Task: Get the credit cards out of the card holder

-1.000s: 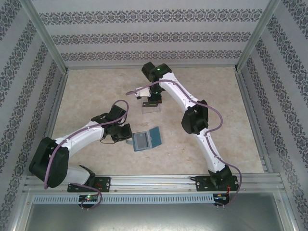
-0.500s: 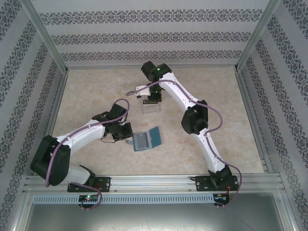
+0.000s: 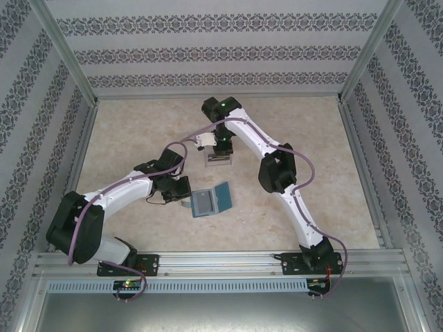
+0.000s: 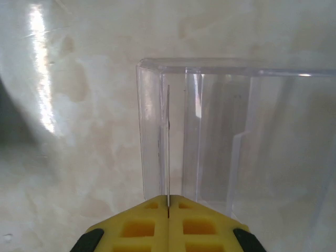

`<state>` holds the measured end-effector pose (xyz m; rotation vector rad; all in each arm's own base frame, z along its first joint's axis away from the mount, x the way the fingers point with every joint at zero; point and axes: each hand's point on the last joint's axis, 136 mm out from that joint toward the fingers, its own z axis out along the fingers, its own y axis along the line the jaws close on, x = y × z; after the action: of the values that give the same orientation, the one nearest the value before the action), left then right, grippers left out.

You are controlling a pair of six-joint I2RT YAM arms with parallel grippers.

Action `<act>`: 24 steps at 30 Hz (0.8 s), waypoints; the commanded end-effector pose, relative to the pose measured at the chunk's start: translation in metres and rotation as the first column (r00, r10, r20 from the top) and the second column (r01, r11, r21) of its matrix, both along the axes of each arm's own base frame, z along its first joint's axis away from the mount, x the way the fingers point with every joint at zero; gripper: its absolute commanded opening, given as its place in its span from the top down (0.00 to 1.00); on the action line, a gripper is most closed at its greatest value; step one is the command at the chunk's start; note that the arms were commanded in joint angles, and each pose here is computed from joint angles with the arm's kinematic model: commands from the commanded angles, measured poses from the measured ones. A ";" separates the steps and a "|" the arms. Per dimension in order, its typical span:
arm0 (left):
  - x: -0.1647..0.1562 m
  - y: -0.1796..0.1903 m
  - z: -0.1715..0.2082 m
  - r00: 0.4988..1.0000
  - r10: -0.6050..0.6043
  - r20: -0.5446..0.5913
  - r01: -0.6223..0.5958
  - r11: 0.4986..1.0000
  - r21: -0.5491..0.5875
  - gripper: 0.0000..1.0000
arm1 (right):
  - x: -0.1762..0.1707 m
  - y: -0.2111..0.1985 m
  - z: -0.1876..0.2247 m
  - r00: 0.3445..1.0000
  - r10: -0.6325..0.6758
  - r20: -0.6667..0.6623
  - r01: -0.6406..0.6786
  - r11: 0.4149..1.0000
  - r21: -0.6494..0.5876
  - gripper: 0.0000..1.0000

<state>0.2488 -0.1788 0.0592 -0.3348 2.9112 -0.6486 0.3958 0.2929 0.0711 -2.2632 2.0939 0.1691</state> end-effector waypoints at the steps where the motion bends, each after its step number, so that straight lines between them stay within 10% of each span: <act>1: 0.008 -0.002 0.005 1.000 -0.005 0.018 0.005 1.000 -0.016 0.91 | -0.033 -0.002 0.016 0.994 -0.007 -0.112 0.008 1.000 0.008 1.00; 12: 0.008 -0.003 0.003 1.000 -0.008 0.013 0.009 1.000 -0.022 0.92 | -0.069 0.001 0.008 0.954 -0.040 -0.298 0.043 0.999 0.003 0.95; 24: 0.010 -0.004 0.008 1.000 -0.003 0.023 0.003 1.000 -0.030 0.91 | -0.026 0.005 0.032 0.993 -0.073 -0.095 0.078 0.996 0.051 0.80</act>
<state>0.2488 -0.1797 0.0584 -0.3322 2.9164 -0.6629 0.3549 0.2977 0.0831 -2.2459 2.2175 0.4204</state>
